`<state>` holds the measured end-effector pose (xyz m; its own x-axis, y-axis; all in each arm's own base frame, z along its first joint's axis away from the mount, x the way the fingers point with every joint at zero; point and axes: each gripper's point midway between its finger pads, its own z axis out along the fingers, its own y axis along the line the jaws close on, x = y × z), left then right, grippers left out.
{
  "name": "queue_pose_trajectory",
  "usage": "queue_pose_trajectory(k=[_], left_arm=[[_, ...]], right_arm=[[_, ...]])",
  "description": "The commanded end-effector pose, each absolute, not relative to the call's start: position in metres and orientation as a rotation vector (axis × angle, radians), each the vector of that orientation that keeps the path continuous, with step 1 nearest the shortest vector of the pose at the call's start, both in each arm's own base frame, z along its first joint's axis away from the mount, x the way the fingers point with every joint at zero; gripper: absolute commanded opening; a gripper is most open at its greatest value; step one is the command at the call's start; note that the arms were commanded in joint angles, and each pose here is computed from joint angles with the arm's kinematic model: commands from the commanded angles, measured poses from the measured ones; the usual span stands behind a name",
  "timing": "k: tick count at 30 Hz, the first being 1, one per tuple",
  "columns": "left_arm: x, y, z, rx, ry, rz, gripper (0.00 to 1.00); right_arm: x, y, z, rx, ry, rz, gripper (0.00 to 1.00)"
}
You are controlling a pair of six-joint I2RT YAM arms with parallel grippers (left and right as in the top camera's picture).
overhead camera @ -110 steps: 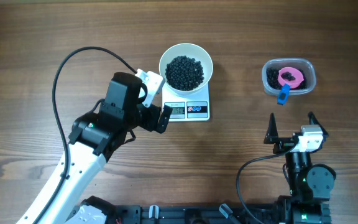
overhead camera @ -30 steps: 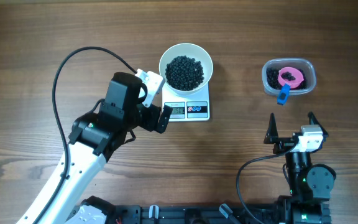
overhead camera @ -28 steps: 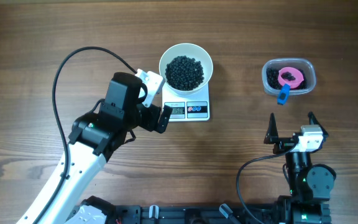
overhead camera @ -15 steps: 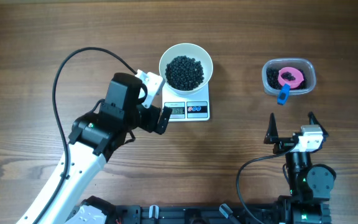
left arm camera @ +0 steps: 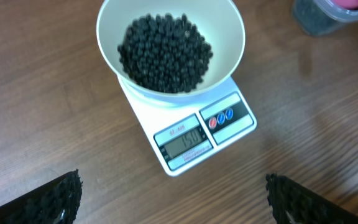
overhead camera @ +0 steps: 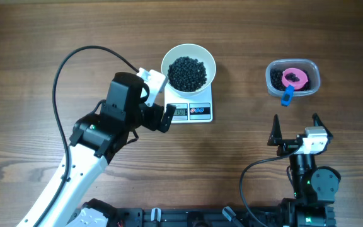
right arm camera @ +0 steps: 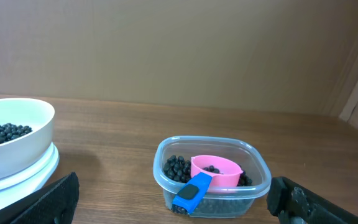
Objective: Scoop item into bowl and weigh 150g on scale
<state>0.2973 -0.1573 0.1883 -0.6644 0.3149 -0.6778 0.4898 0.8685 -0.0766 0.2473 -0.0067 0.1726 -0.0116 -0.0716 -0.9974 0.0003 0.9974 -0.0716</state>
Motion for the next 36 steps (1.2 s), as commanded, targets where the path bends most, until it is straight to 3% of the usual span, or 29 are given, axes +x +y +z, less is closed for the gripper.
queue_pose_trajectory(k=[1,13,29,36], left_arm=[[0.302,-0.158,0.196,0.591,2.319,-0.324,1.0],[0.299,-0.135,0.203,0.514,2.278,-0.207,1.0],[0.29,-0.072,0.214,-0.245,2.108,-0.358,1.0],[0.292,-0.061,0.201,-0.27,2.018,-0.357,1.0]], right_arm=[[0.247,-0.008,0.175,-0.051,1.569,-0.069,1.0],[0.247,-0.008,0.175,-0.051,1.569,-0.069,1.0],[0.247,-0.008,0.175,-0.051,1.569,-0.069,1.0],[0.247,-0.008,0.175,-0.051,1.569,-0.069,1.0]])
